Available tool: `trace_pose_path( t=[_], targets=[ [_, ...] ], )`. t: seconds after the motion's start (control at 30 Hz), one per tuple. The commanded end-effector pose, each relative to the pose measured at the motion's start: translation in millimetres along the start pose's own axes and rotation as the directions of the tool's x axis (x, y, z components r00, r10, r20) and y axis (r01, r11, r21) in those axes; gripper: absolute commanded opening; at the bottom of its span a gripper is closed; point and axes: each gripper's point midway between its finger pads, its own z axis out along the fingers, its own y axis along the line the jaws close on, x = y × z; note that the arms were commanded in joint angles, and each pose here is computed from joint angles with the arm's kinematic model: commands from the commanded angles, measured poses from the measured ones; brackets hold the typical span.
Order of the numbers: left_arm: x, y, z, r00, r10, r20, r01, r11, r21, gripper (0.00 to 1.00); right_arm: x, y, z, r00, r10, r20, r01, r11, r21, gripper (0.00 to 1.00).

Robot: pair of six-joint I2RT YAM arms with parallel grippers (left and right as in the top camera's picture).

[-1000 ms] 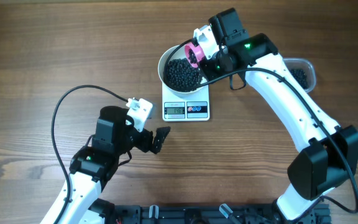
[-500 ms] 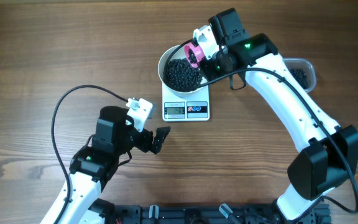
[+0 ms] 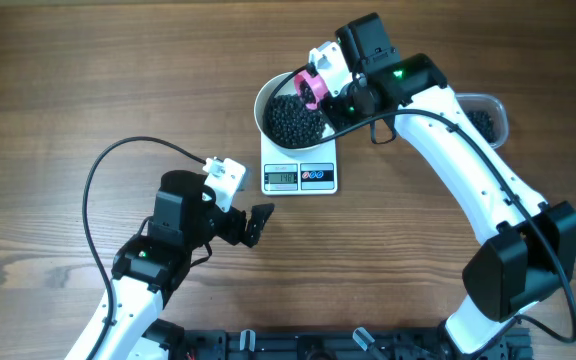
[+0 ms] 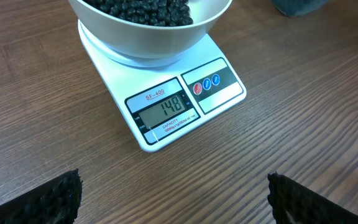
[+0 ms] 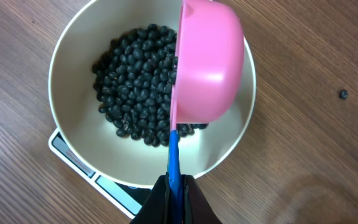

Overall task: Scoop item into bowl and weigh 150g on scale
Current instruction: 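Move the scoop over the bowl and tip beans in slowly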

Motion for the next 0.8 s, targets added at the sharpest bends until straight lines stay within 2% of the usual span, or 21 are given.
trace_pose_path(
  t=[0.0, 0.4, 0.57, 0.77],
  targets=[
    [-9, -1, -2, 1.0, 0.019, 0.02, -0.019, 1.0, -0.002, 1.0, -16, 4, -20, 0.997, -0.027, 0.068, 0.027, 1.0, -0.008, 0.04],
    [-9, -1, -2, 1.0, 0.02, 0.021, -0.02, 1.0, -0.002, 1.0, -20, -10, -21, 0.997, -0.03, 0.075, 0.025, 0.997, 0.071, 0.04],
    [-9, -1, -2, 1.0, 0.019, 0.021, -0.019, 1.0, -0.002, 1.0, -23, -8, -21, 0.995, -0.033, 0.09, 0.027, 0.998, 0.062, 0.04],
    [-9, -1, -2, 1.0, 0.02, 0.021, -0.02, 1.0, -0.002, 1.0, -26, 5, -21, 0.993, -0.029, 0.11, 0.031, 0.999, -0.015, 0.04]
  ],
)
